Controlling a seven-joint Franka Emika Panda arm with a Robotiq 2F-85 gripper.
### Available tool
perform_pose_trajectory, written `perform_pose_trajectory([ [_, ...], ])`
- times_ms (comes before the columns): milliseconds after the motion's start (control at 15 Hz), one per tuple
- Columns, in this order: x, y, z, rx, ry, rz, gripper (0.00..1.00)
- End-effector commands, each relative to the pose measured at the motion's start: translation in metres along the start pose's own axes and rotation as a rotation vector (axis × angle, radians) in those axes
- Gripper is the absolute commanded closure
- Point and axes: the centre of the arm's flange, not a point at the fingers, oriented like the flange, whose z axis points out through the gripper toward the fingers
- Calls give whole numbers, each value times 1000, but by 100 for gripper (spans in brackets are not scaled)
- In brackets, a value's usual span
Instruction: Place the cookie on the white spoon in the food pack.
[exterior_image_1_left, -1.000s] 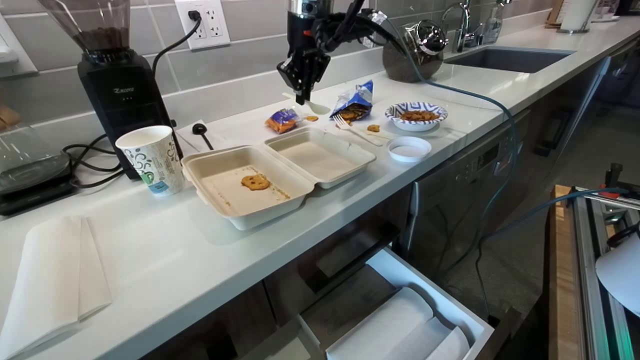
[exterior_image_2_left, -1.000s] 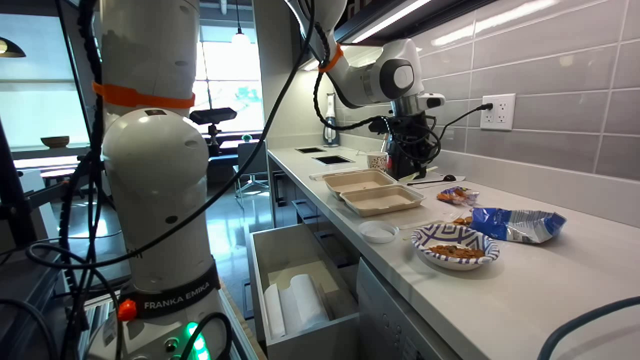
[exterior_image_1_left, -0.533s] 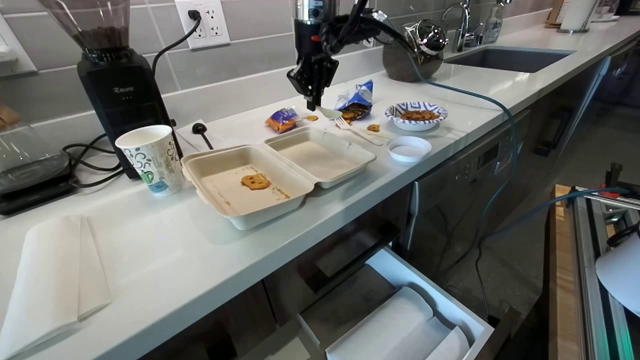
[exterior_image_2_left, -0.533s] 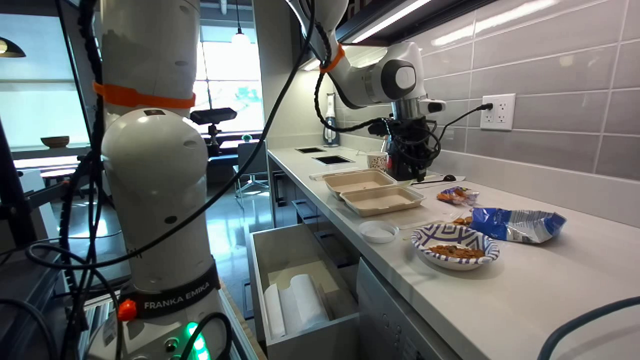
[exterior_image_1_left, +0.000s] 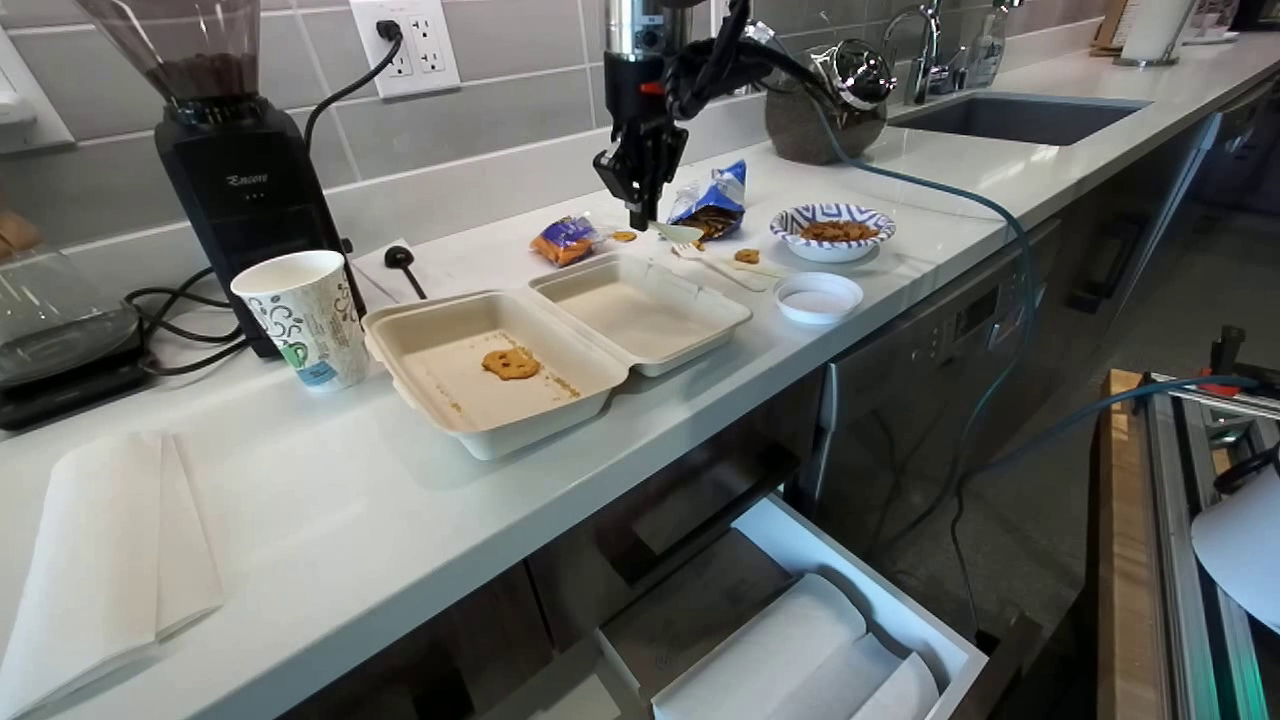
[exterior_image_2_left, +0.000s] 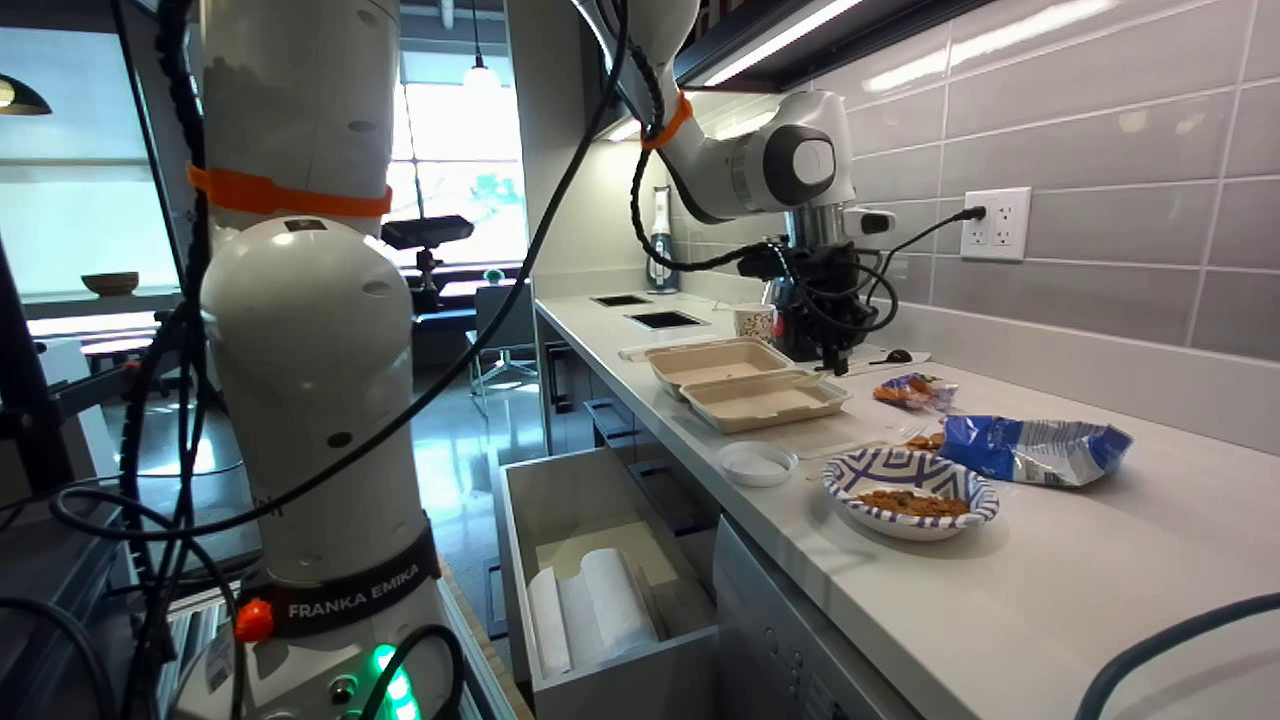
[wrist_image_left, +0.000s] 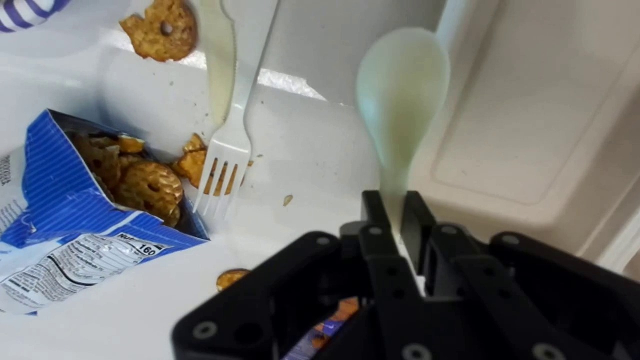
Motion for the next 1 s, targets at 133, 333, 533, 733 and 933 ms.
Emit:
perform_pose_trajectory([
  [133, -18, 19, 6, 3, -19, -23, 97],
  [333, -23, 29, 8, 3, -15, 5, 97],
  [533, -27, 38, 15, -2, -26, 27, 97],
  [733, -33, 42, 22, 8, -39, 41, 97],
  [933, -37, 42, 26, 34, -39, 64, 97],
])
